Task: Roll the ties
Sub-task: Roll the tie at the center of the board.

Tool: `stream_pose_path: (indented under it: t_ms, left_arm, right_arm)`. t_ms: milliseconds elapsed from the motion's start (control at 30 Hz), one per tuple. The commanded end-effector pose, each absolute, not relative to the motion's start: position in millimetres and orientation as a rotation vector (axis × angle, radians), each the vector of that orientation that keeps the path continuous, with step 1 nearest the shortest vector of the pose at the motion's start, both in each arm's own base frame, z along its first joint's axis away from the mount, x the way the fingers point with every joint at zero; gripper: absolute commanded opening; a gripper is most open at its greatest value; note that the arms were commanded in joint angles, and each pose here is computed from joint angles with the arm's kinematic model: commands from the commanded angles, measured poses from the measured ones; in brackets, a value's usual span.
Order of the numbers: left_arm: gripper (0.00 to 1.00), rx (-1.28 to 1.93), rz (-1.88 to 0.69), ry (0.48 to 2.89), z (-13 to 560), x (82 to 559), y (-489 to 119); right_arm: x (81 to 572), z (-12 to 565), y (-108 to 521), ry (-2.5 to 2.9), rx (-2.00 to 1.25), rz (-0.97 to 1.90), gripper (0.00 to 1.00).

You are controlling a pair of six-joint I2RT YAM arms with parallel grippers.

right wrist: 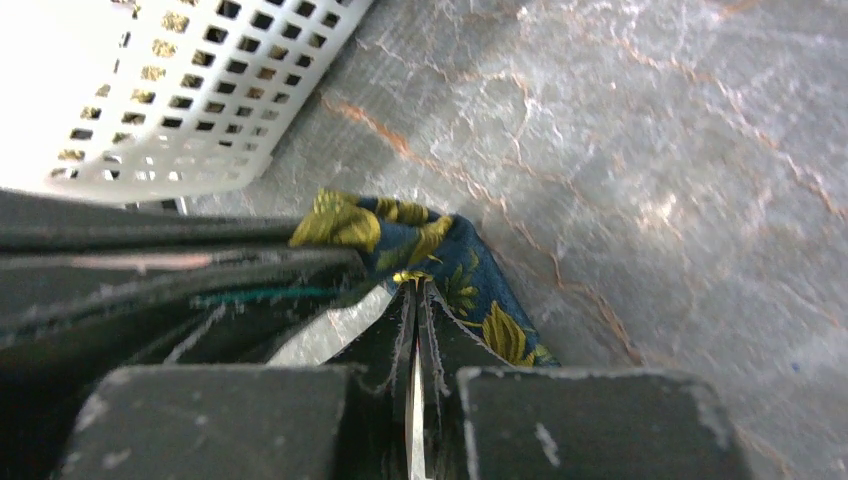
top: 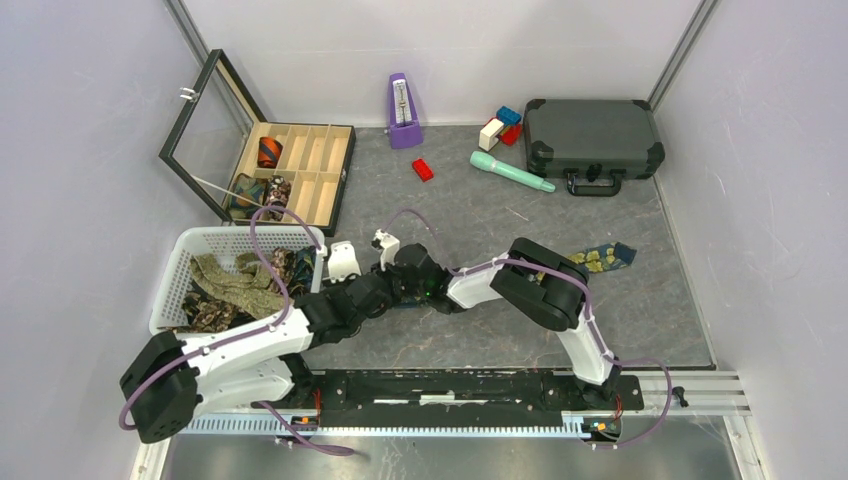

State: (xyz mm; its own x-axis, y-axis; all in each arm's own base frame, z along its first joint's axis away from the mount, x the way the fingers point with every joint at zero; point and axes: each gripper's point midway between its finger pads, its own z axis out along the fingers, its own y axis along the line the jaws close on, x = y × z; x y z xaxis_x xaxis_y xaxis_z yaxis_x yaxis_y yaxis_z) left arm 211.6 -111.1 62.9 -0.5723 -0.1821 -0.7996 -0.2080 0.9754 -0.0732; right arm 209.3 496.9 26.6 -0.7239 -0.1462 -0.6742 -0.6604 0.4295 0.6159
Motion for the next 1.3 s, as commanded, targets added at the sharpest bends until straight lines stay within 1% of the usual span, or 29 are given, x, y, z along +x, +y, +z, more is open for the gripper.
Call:
stream_pose_path:
  t_ms: [0,300,400,567,667,833,1167,1267]
  left_arm:
    - [0.02,-0.277,0.022,2.155,74.3,223.5,-121.3]
    - [0.02,-0.270,0.048,2.157,72.9,226.0,-122.9]
    - [0.02,-0.266,0.044,2.161,72.5,225.6,-124.3]
    - [0.02,-0.256,0.043,2.166,71.7,225.5,-127.6]
    - [0.02,-0.249,0.040,2.168,71.4,225.9,-130.8]
    - [0.02,-0.237,0.038,2.172,69.9,226.3,-136.3]
    - [0.02,-0.214,0.012,2.191,63.0,229.9,-152.9]
    - [0.08,-0.210,0.000,2.204,57.6,229.9,-157.5]
  right_arm:
    - [211.6,56.9,485.3,2.071,-0.685,1.314,0.06]
    - [200.1,81.5,449.8,2.052,-0.729,1.302,0.08]
    - [201.7,83.2,435.1,2.057,-0.723,1.254,0.09]
    - [216.6,56.5,395.3,2.127,-0.686,1.057,0.08]
    - [222.0,43.4,382.3,2.153,-0.680,1.011,0.08]
    - [225.7,31.6,374.8,2.165,-0.678,0.991,0.08]
    - [221.5,27.3,374.1,2.173,-0.680,1.019,0.08]
    - [218.9,23.8,373.3,2.181,-0.677,1.027,0.07]
